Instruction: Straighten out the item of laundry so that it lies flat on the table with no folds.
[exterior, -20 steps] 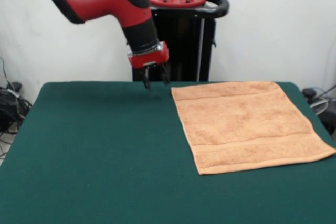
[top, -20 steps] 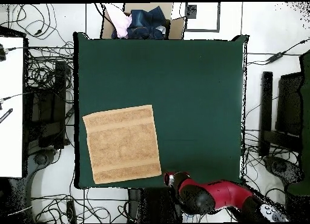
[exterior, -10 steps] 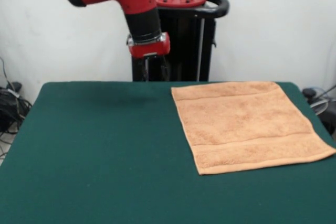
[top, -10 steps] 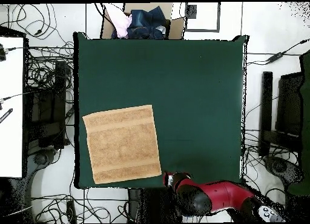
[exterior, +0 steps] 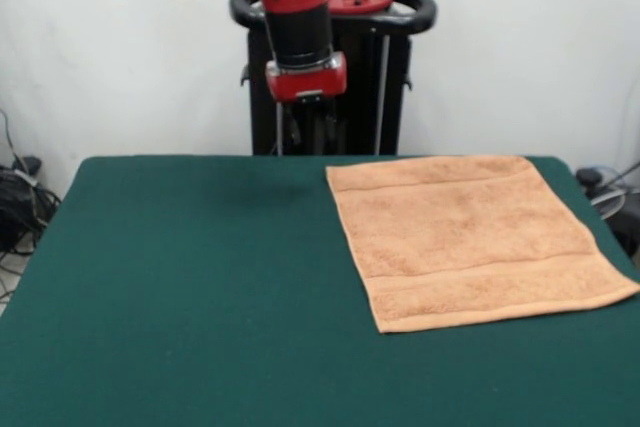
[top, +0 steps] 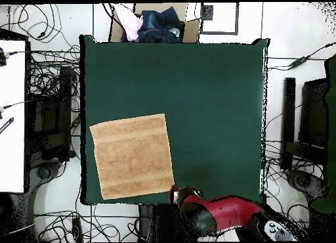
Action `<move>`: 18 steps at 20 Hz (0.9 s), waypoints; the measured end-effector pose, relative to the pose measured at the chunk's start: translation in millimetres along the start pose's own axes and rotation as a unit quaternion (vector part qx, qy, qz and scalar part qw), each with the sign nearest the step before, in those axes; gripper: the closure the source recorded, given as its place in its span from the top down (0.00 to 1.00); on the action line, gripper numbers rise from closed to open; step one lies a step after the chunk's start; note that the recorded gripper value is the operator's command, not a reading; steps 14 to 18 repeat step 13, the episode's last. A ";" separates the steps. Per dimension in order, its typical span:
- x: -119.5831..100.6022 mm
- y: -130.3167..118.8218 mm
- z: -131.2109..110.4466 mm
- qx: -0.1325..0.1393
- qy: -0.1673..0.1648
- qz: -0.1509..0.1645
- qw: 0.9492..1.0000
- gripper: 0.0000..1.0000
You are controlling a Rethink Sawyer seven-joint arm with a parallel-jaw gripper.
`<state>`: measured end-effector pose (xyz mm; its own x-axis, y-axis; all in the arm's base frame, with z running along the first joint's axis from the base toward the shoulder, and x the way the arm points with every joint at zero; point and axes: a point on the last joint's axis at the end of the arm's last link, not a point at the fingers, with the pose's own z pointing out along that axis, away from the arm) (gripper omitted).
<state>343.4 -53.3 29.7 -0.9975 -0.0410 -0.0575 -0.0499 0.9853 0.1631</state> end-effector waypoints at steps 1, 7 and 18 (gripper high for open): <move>-0.7 0.1 -1.2 0.001 -0.006 0.002 1.000 1.00; -3.6 -5.0 -5.0 0.011 -0.033 0.016 0.999 1.00; -9.5 -7.0 -9.1 0.014 -0.050 0.034 0.998 1.00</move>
